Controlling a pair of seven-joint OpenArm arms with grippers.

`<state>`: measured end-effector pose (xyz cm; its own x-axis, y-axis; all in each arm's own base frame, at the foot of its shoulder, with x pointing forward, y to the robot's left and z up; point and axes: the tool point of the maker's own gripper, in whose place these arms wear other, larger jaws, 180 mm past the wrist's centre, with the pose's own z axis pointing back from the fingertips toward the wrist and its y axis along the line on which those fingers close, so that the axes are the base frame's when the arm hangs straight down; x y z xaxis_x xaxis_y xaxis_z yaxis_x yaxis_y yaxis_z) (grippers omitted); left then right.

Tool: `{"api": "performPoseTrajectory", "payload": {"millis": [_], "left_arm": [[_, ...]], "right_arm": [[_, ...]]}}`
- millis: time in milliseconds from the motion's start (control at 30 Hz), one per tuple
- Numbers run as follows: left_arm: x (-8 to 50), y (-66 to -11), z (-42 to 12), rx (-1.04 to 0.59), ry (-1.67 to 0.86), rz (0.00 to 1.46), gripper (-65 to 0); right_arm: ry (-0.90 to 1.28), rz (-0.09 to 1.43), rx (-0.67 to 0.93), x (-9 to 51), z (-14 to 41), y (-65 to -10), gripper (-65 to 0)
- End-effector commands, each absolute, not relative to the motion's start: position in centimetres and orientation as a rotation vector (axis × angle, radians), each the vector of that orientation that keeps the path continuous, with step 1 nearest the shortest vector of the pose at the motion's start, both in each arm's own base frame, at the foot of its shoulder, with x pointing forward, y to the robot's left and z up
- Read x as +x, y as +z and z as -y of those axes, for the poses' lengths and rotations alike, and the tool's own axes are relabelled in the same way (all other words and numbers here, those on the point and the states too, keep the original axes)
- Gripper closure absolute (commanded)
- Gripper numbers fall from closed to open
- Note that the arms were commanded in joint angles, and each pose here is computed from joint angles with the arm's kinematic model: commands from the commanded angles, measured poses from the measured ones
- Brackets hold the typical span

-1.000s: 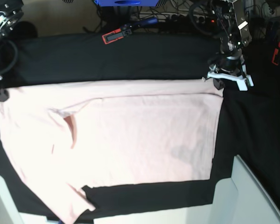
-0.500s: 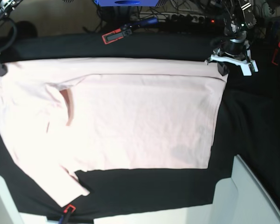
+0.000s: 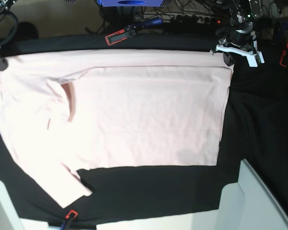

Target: Fold the T-shirt properly

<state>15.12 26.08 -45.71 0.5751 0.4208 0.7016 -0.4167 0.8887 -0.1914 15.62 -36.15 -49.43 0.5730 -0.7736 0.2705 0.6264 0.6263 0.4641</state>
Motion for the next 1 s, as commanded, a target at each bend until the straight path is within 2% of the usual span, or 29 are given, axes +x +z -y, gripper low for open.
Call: {"api": "performPoseTrajectory", "payload": {"millis": [0,300,733,800,867,967], "left_arm": [[15.2,-44.6,-27.5,0.036,0.489,0.861,0.0],[13.4,-43.3,-29.3,0.095,0.499,0.868,0.0],[12.7,-44.5,-29.0,0.087,0.509,0.834,0.0],[12.6,-44.4,-29.2,0.091,0.506,0.831,0.0],[12.6,-44.4,-29.3,0.095,0.509,0.831,-1.0],[12.1,-44.7,-29.3,0.092,0.511,0.808,-13.1]], "right_arm": [[-0.832,0.529,0.299,16.3,37.9,-48.2,0.0],[-0.832,0.506,0.297,15.3,37.6,-48.7,0.0],[-0.834,0.474,0.312,14.8,37.0,-49.0,-0.9],[-0.837,0.45,0.334,14.5,35.9,-49.5,-6.2],[-0.838,0.434,0.347,14.3,35.4,-49.7,-16.7],[-0.893,0.429,0.366,13.4,35.4,-49.8,-35.7]]}}
